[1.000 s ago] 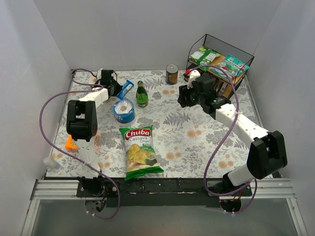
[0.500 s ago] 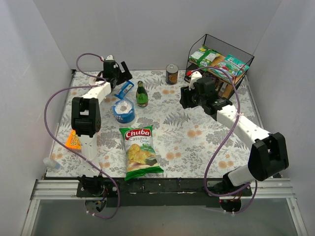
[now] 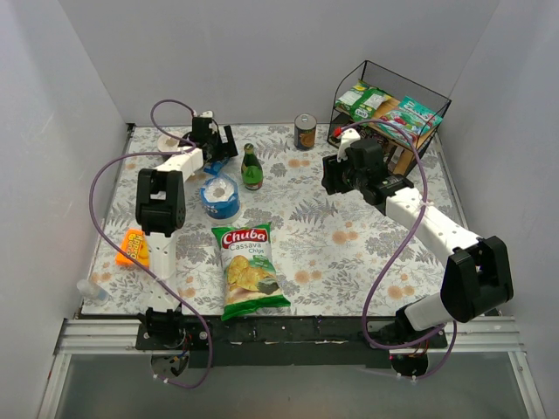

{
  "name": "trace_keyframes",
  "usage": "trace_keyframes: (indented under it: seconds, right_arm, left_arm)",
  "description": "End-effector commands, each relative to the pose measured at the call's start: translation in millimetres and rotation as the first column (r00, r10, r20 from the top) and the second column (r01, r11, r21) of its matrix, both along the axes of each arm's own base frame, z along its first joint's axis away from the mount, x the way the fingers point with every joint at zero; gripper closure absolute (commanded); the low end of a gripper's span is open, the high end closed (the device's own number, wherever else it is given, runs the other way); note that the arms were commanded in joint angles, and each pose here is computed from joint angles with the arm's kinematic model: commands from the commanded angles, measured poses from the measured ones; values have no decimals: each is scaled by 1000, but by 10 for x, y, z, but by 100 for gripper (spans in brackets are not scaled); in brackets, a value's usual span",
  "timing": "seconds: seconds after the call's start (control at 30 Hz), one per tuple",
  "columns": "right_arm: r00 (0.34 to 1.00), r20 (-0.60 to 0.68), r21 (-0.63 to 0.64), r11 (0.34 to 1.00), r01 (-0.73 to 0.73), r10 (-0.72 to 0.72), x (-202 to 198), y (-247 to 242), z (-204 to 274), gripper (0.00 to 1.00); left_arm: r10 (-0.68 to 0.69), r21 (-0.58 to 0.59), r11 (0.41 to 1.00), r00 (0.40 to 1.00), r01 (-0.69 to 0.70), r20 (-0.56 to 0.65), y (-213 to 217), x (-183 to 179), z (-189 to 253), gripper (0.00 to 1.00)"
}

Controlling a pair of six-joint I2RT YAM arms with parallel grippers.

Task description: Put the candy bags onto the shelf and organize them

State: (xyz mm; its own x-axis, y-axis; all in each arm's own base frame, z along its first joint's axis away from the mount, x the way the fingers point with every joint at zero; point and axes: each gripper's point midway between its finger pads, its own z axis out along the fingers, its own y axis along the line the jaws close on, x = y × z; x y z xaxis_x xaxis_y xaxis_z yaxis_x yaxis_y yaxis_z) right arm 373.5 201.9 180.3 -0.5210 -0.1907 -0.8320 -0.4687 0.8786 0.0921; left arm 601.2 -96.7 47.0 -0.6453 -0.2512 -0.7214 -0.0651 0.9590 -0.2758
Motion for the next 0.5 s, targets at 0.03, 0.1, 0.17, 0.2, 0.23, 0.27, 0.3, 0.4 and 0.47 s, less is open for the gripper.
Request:
trace_keyframes:
  seconds: [0.03, 0.1, 0.17, 0.2, 0.23, 0.27, 0.3, 0.4, 0.47]
  right_arm:
    - [999, 43, 17, 1000, 13, -14, 23, -36, 133, 40]
    - [999, 44, 20, 1000, 14, -15, 26, -37, 136, 40]
    - [999, 45, 18, 1000, 15, -16, 28, -40, 136, 40]
    - [999, 47, 17, 1000, 15, -16, 29, -44, 145, 40]
    - [999, 47, 17, 1000, 16, -16, 30, -47, 146, 40]
    - [999, 47, 15, 1000, 14, -15, 29, -49, 143, 40]
    - [999, 50, 16, 1000, 16, -16, 33, -55, 152, 40]
    - [999, 51, 14, 1000, 18, -18, 31, -67, 154, 40]
    - [998, 53, 16, 1000, 16, -17, 30, -64, 156, 41]
  left_arm:
    - [-16, 90, 996, 999, 19, -37, 38, -17, -33, 2]
    - [-7, 107, 994, 999, 13, -53, 61, -21, -91, 2]
    - [10, 119, 993, 999, -4, -53, 92, -1, -90, 2]
    - [12, 124, 992, 998, -3, -68, 101, -19, -138, 2]
    - [16, 124, 992, 998, -8, -65, 103, -7, -126, 2]
    - [23, 124, 992, 997, -14, -67, 110, -8, -129, 2]
    - [27, 124, 992, 997, -18, -67, 114, -5, -121, 2]
    - [34, 122, 992, 998, -27, -59, 110, 12, -88, 12]
    - [29, 126, 992, 998, -21, -59, 86, 13, -83, 18]
